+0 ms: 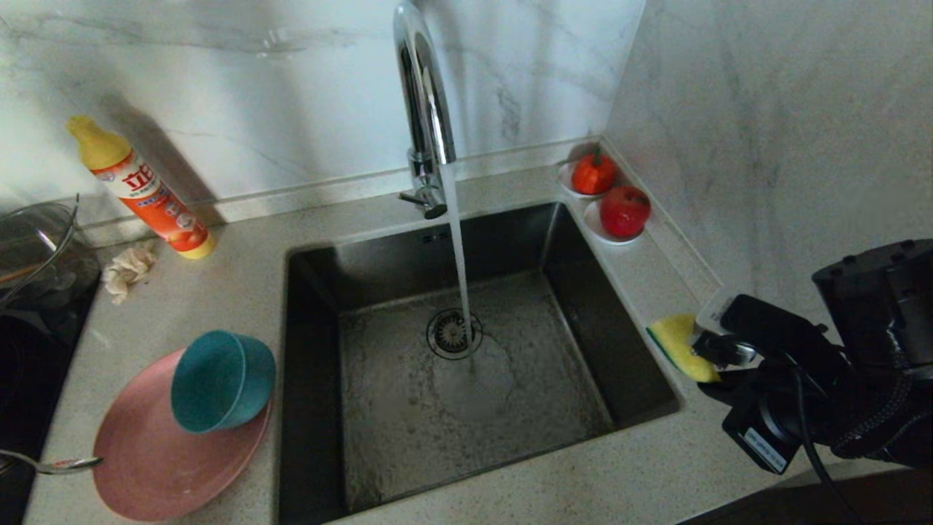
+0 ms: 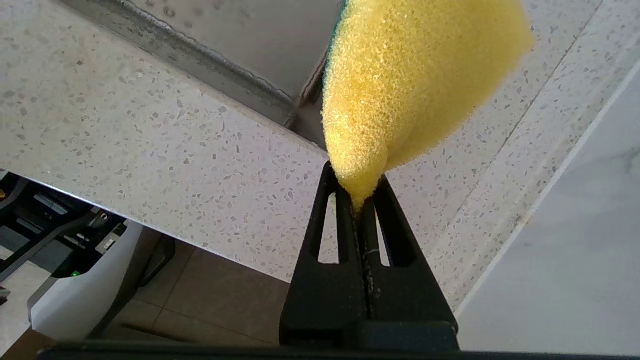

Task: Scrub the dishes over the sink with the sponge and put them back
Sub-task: Rinse the spoon

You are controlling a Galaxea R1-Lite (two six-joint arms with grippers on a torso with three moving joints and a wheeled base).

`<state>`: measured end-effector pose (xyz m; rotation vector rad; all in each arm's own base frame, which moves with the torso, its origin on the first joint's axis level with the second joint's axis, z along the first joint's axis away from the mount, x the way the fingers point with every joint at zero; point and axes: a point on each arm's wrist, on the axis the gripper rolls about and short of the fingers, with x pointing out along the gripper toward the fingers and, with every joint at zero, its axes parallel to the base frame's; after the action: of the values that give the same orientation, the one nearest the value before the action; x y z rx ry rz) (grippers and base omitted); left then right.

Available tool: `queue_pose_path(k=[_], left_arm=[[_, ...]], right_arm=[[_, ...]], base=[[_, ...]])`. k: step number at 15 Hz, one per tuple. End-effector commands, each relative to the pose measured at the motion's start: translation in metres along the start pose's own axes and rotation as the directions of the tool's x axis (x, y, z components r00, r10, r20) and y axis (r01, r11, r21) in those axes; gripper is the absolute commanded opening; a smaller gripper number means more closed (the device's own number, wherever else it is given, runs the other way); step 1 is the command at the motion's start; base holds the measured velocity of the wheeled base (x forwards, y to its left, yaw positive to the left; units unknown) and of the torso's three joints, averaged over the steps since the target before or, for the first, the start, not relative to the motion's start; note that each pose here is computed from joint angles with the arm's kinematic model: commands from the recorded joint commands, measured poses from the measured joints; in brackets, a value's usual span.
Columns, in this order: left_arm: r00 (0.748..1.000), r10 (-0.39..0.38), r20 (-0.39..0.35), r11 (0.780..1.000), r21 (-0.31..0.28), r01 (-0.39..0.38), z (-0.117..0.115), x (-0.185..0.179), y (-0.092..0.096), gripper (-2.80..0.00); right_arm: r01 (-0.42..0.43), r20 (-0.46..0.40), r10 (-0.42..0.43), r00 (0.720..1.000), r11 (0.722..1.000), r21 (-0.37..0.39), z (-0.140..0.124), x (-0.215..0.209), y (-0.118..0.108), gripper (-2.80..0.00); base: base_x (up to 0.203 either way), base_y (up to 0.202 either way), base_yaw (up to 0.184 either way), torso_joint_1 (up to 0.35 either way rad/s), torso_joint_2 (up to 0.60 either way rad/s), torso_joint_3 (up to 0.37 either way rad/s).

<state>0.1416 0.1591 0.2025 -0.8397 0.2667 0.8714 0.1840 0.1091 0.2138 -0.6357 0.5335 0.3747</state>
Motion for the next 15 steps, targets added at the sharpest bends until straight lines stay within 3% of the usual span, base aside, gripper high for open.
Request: queue_pose_path(k=[1,4,10,15], left_arm=[[0.999,0.008,-0.035,1.0,0.026,-0.007,-0.008,0.01,-0.007,-2.8],[0.999,0.009,-0.042,0.998,0.067,-0.006,-0.017,0.016,-0.019,-2.8],[0.995,0.034,0.095,0.995,0.085,-0.043,-0.005,0.029,-0.029,-2.8],[0.996,0.041,0.077,0.993,0.109,-0.049,-0.009,0.032,-0.028,-2.8]], right_arm=[[0.002,0.002,-0.002,1.0,1.0,-0.002,0.001,0.0,0.0,-2.8],[-0.002,-0.004,0.002,1.0,1.0,-0.004,-0.001,0.001,0.001,-2.8],[-0.007,-0.012,0.007,1.0,1.0,-0.005,0.0,0.004,0.001,-2.8],[-0.002,-0.006,0.002,1.0,1.0,-0.001,0.0,0.002,0.0,-2.8]], base=[[0.0,0.0,0.0,0.0,0.0,0.0],[0.0,0.0,0.0,0.0,0.0,0.0],[0.0,0.0,0.0,0.0,0.0,0.0],[0.0,0.0,0.0,0.0,0.0,0.0]])
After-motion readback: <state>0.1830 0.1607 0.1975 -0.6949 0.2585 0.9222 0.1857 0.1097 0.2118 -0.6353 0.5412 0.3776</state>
